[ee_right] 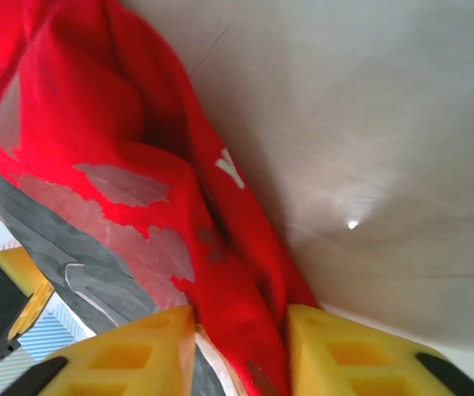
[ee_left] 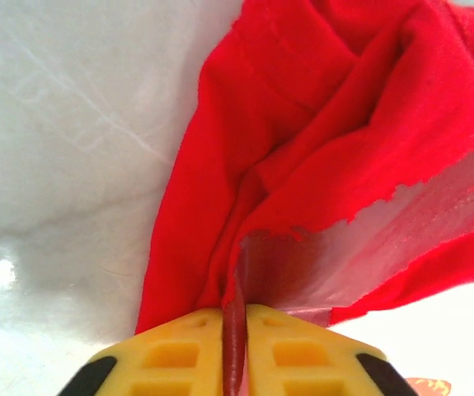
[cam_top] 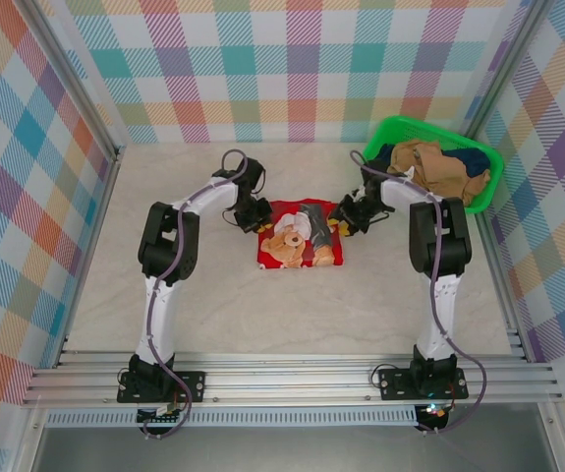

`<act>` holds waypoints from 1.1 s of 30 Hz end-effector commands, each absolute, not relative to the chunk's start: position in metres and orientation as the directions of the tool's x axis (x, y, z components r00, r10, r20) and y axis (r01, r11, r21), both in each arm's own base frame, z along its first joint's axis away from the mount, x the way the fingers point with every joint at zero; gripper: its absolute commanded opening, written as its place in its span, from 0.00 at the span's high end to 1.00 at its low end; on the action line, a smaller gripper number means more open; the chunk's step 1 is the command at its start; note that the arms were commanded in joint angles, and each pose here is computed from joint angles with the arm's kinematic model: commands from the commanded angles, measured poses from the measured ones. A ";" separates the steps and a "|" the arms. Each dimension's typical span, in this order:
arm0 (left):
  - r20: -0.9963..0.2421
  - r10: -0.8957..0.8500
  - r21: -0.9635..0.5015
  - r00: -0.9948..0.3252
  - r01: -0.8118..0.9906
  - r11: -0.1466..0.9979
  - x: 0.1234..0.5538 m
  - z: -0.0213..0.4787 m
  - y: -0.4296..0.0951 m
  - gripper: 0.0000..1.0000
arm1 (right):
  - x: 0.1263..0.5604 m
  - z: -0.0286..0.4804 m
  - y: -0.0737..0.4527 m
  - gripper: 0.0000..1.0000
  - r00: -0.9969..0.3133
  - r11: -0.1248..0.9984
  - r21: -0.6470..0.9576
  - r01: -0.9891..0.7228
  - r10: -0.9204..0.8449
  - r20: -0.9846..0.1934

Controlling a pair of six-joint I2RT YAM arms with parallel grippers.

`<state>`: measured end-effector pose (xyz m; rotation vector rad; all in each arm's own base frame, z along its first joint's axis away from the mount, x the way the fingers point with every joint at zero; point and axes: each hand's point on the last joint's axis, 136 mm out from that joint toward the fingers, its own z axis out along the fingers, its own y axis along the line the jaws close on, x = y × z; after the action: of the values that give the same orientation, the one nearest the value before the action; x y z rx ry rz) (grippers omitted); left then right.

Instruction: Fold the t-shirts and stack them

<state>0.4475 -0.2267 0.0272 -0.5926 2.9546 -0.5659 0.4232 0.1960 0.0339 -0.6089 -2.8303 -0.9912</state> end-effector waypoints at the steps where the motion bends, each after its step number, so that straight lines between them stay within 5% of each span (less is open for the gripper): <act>1: -0.010 -0.466 -0.223 -0.885 -0.453 0.863 0.446 0.000 -0.179 0.93 | 0.418 0.027 0.223 0.74 -0.910 0.690 0.592 0.415 0.326 0.258; 7: -0.056 -0.564 -0.182 -0.824 -0.547 0.817 0.470 0.012 -0.100 0.97 | 0.426 0.017 0.284 0.82 -0.900 0.653 0.619 0.436 0.311 0.306; 13: -0.122 -0.644 -0.171 -0.755 -0.623 0.763 0.495 0.041 -0.016 0.95 | 0.443 0.030 0.370 0.61 -0.924 0.603 0.701 0.380 0.207 0.322; 19: -0.286 -0.643 -0.115 -0.710 -0.641 0.759 0.498 0.106 0.020 0.56 | 0.452 0.073 0.372 0.51 -0.945 0.594 0.736 0.325 0.191 0.263; 23: -0.240 -0.730 -0.217 -0.640 -0.698 0.682 0.471 0.137 -0.008 0.49 | 0.438 0.104 0.338 0.49 -0.959 0.615 0.737 0.281 0.213 0.187; 27: 0.039 -0.882 -0.356 -0.470 -0.831 0.427 0.413 0.117 -0.083 0.49 | 0.415 0.118 0.294 0.48 -0.952 0.607 0.738 0.294 0.253 0.170; 33: 0.150 -0.968 -0.473 -0.199 -0.874 0.107 0.395 0.094 -0.158 0.37 | 0.387 0.127 0.242 0.48 -0.945 0.592 0.745 0.308 0.278 0.170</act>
<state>0.3702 -0.1386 0.1000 -1.5357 2.4749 -0.5205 0.3977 0.2524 0.1274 -0.5671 -2.7638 -1.2879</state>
